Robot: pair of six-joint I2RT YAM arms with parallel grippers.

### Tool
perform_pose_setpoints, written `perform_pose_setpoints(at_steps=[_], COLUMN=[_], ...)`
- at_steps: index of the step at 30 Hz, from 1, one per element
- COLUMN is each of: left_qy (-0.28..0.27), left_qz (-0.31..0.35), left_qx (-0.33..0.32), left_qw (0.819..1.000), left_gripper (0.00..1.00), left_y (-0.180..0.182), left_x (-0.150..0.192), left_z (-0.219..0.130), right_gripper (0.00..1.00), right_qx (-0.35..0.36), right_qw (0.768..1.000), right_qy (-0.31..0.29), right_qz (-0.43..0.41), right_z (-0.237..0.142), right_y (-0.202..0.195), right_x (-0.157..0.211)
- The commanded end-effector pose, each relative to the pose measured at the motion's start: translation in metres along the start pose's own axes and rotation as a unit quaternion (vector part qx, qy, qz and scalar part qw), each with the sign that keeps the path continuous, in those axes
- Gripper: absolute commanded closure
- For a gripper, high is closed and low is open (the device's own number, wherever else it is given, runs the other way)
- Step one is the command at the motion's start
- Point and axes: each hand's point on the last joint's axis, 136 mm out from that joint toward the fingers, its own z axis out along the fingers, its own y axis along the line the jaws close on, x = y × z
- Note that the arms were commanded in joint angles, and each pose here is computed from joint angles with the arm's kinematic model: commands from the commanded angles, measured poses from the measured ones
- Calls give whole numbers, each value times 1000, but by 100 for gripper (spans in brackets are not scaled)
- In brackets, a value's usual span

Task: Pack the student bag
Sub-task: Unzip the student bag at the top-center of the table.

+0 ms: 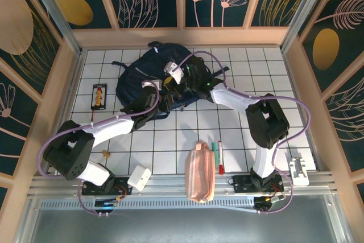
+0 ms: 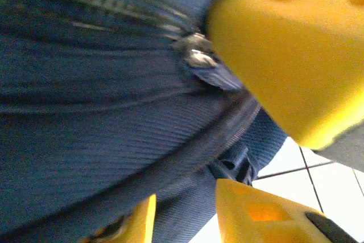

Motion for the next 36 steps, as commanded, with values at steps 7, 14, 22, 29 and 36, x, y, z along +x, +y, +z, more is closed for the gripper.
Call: perform_pose_setpoints(at_steps=[7,14,22,29,36], left_qy=[-64,-81,0,32,70], left_qz=[-22,17,93,32,-30], left_qx=[-102,-58,161,143,190], left_qw=[992,995,983,989,979], left_gripper=[100,100,36,33,37], left_y=[47,41,-43,-46,-81], left_x=[-17,-24,-7,-8,-11], left_z=[-37,-55,-47,-20,-19], right_gripper=[100,100,100,100,100], right_qx=[78,95,76,50,54], right_qw=[996,994,996,998,998], right_qy=[-11,-17,-36,-32,-21], right_qz=[-49,-52,-21,-16,11], right_z=[-41,-59,-59,-45,-32], right_y=[-35,-51,-50,-36,-34], right_x=[-22,-20,-25,-32,-33])
